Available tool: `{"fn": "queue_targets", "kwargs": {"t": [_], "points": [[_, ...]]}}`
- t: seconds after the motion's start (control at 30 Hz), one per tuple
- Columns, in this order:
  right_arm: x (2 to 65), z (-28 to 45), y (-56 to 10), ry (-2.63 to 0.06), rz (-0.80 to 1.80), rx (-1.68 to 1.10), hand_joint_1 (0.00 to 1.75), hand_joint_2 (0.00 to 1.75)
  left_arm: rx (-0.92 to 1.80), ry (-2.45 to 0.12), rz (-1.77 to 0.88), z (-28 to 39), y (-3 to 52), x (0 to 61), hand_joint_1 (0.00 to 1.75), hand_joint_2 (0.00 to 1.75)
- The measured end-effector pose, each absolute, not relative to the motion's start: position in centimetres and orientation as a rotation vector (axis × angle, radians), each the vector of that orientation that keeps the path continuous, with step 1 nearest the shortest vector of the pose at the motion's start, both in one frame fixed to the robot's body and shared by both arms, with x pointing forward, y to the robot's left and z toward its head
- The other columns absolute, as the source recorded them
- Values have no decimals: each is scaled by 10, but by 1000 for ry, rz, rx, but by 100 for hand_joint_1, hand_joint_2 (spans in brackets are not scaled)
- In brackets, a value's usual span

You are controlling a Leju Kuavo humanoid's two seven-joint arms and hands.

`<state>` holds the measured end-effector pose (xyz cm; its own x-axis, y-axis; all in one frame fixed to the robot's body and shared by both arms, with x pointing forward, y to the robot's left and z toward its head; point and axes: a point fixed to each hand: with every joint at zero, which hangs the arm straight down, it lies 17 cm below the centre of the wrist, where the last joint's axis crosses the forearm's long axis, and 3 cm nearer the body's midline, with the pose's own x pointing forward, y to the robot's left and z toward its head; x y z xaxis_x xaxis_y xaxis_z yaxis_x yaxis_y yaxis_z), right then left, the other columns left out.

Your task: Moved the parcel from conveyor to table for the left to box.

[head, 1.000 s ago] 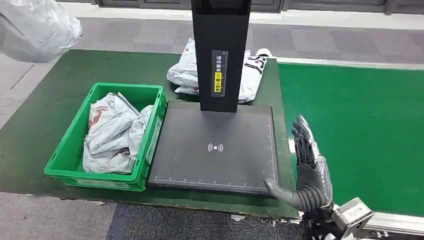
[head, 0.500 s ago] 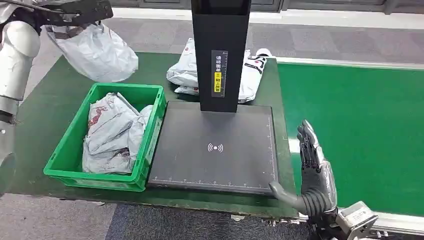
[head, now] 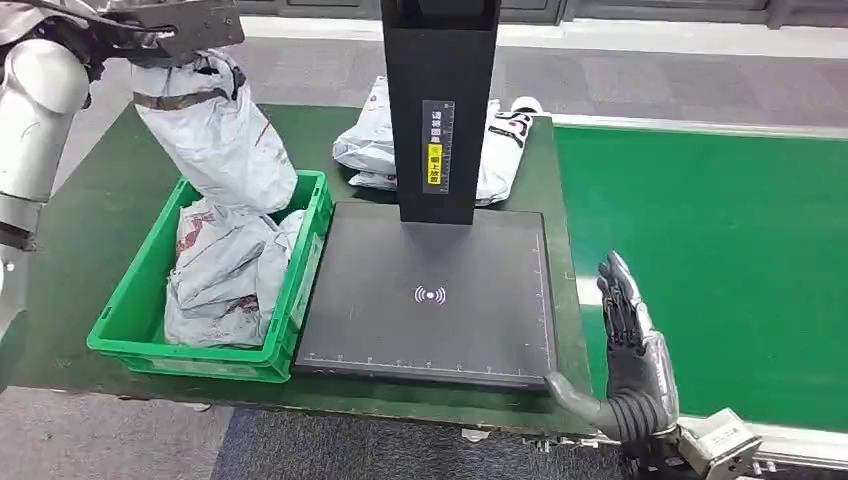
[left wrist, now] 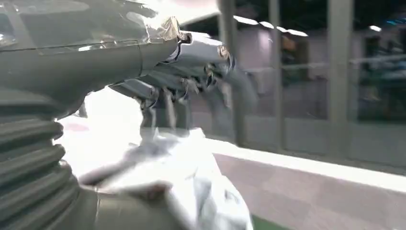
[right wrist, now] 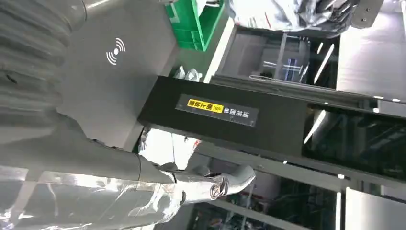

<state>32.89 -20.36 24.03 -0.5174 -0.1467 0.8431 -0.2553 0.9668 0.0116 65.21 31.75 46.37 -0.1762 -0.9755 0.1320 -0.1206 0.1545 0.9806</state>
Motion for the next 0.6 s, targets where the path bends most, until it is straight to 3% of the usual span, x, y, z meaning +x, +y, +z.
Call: {"fn": "queue_targets", "kwargs": {"t": [0.37,0.6], "points": [[331,242,-204,-2116,121,272,0,175,1649,-1238,-1055,501,399,652,0,0],[332,243,-205,-2117,114,268,0,175,1786,-1064,-1048,500,450,648,0,0]]}}
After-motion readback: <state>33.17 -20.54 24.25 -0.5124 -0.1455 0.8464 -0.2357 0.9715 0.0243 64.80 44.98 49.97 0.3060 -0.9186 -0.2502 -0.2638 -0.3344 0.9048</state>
